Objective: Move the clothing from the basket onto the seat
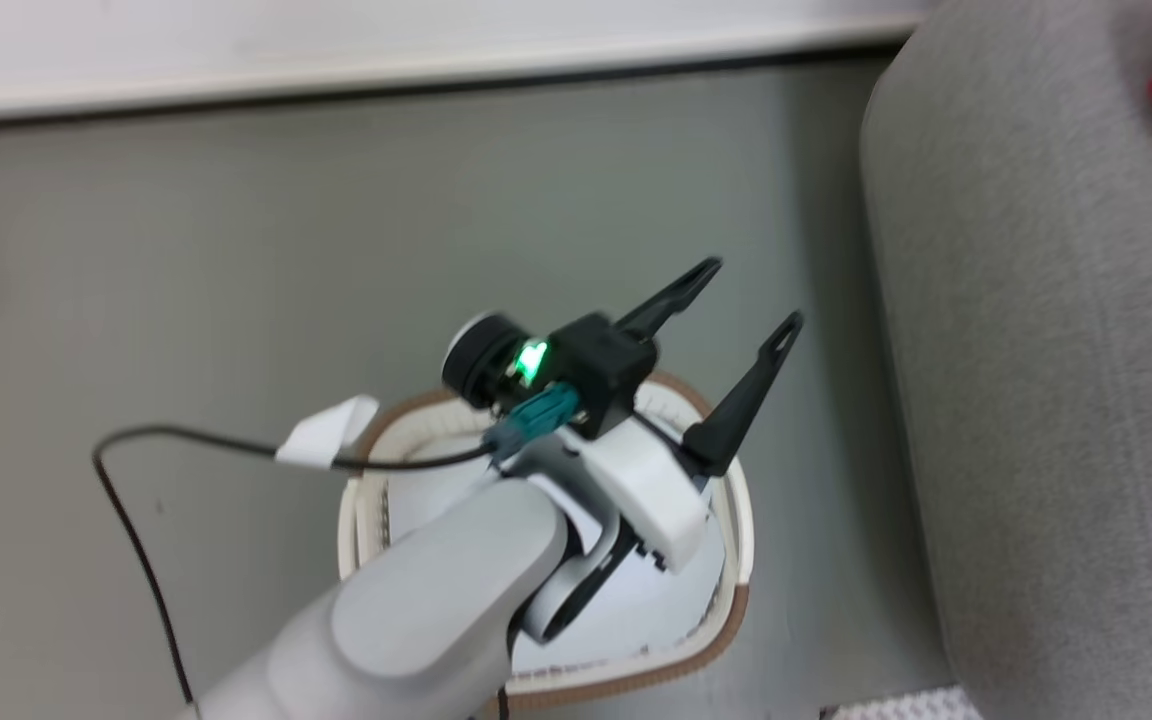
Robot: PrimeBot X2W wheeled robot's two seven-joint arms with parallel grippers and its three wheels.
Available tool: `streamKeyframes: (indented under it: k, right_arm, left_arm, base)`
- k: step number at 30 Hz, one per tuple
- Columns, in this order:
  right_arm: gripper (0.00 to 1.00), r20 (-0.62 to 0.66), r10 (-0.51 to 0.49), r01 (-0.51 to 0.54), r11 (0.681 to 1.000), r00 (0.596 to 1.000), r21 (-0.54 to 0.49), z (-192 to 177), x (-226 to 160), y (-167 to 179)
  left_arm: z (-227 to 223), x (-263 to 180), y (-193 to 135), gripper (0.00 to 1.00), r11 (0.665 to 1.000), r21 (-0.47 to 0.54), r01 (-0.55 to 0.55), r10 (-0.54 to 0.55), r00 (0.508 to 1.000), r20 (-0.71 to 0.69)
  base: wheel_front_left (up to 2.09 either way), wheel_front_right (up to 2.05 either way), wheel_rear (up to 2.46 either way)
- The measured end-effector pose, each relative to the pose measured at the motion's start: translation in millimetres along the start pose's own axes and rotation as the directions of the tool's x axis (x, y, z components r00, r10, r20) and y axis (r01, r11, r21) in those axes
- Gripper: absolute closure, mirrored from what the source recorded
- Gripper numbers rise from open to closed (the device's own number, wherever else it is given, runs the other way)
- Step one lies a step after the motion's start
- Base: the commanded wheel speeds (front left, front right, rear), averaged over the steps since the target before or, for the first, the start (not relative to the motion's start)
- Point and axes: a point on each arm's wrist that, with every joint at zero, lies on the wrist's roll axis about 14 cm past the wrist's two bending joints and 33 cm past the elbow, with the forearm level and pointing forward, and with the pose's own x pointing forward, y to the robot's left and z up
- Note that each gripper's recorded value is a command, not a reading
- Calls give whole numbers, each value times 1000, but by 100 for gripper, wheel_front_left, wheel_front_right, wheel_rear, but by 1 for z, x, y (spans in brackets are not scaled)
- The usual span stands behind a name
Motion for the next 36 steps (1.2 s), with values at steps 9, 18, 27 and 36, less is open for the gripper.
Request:
streamKeyframes:
  k: [9, 18, 27, 36]
  right_arm:
    - [0, 82, 95, -98, 994, 992, 39, 30, -75, 32]
    - [0, 148, 225, -248, 955, 963, 163, 48, -137, 92]
    - [0, 172, 324, -357, 909, 930, 217, 55, -178, 135]
    - [0, 155, 359, -387, 891, 920, 235, 48, -193, 147]
  left_arm:
    - [29, -46, -8, 0, 991, -14, -132, 133, 990, 39]
    - [39, -147, 31, 0, 905, 22, -424, 423, 905, 40]
    - [42, -250, 56, 0, 761, 37, -647, 644, 762, 72]
    - [26, -313, 64, 0, 672, 18, -741, 737, 671, 80]
  base:
    - [0, 0, 0]
    - [0, 0, 0]
    - [0, 0, 0]
    - [0, 0, 0]
